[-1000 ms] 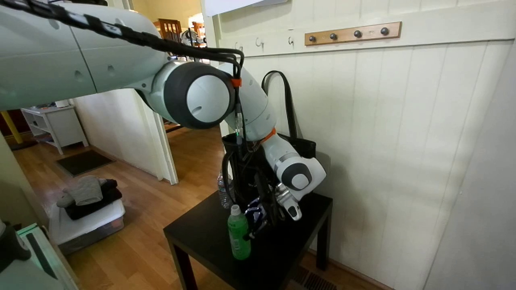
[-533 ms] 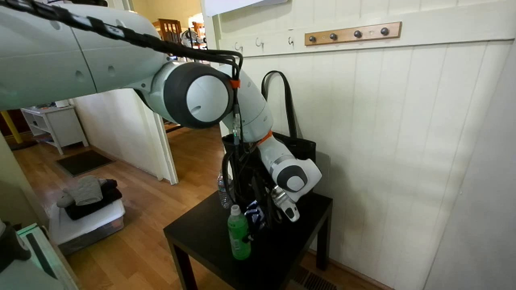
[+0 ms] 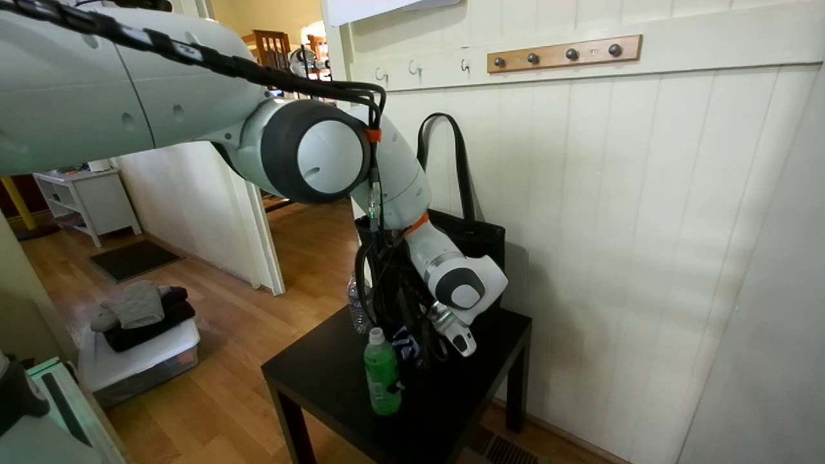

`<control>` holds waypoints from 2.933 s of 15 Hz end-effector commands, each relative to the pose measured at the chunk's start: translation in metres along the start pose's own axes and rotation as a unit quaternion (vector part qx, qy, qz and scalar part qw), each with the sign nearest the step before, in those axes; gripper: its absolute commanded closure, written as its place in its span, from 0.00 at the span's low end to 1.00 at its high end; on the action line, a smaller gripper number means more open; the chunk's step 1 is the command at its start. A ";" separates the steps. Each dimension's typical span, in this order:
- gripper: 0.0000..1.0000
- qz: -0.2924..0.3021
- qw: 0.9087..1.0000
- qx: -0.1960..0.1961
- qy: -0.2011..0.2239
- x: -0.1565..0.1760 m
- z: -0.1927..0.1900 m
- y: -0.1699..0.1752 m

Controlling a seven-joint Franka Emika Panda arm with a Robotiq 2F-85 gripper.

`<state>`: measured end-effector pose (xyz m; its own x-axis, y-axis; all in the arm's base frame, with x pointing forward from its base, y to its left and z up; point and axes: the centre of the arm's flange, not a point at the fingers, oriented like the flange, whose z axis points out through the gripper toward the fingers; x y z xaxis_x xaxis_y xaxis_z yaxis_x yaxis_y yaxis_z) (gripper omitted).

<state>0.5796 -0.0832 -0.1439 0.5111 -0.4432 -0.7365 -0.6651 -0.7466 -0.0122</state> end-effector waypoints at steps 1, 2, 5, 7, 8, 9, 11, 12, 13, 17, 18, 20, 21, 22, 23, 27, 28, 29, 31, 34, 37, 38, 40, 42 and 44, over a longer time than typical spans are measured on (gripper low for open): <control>0.00 -0.008 1.000 -0.009 0.025 0.071 0.015 -0.023; 0.00 -0.011 1.000 -0.005 0.027 0.072 0.015 -0.024; 0.00 -0.015 0.999 -0.003 0.031 0.074 0.018 -0.024; 0.00 -0.018 0.999 -0.003 0.029 0.074 0.019 -0.024; 0.00 -0.019 0.999 -0.004 0.027 0.074 0.020 -0.023; 0.00 -0.021 0.999 -0.004 0.025 0.074 0.020 -0.023; 0.00 -0.025 0.999 -0.007 0.021 0.074 0.022 -0.023; 0.00 -0.028 0.999 -0.008 0.018 0.073 0.023 -0.023; 0.00 -0.029 0.999 -0.008 0.017 0.073 0.023 -0.023; 0.42 -0.031 0.999 -0.010 0.016 0.073 0.026 -0.022; 0.50 -0.031 0.999 -0.011 0.015 0.073 0.027 -0.022; 0.62 -0.031 0.999 -0.010 0.016 0.072 0.026 -0.021; 0.62 -0.031 0.999 -0.010 0.016 0.072 0.026 -0.021; 0.64 -0.031 0.999 -0.010 0.016 0.072 0.026 -0.021; 0.64 -0.031 0.999 -0.010 0.017 0.072 0.025 -0.021; 0.64 -0.036 0.999 -0.004 0.035 0.074 0.013 -0.021; 0.64 -0.039 0.998 -0.004 0.040 0.074 0.008 -0.022; 0.64 -0.041 0.998 -0.005 0.043 0.070 0.003 -0.020; 0.64 -0.044 0.997 -0.008 0.057 0.062 -0.007 -0.018; 0.64 -0.050 0.995 -0.010 0.088 0.054 -0.023 -0.020; 0.64 -0.072 0.990 -0.014 0.118 0.041 -0.039 -0.032; 0.64 -0.082 0.988 -0.016 0.131 0.034 -0.044 -0.037; 0.64 -0.100 0.983 -0.020 0.152 0.024 -0.054 -0.046; 0.64 -0.116 0.978 -0.025 0.170 0.013 -0.061 -0.054; 0.64 -0.127 0.976 -0.027 0.175 0.000 -0.066 -0.061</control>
<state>0.6517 -0.0806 -0.1072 0.7810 -0.4017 -0.4781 -0.5102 -0.8520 -0.1175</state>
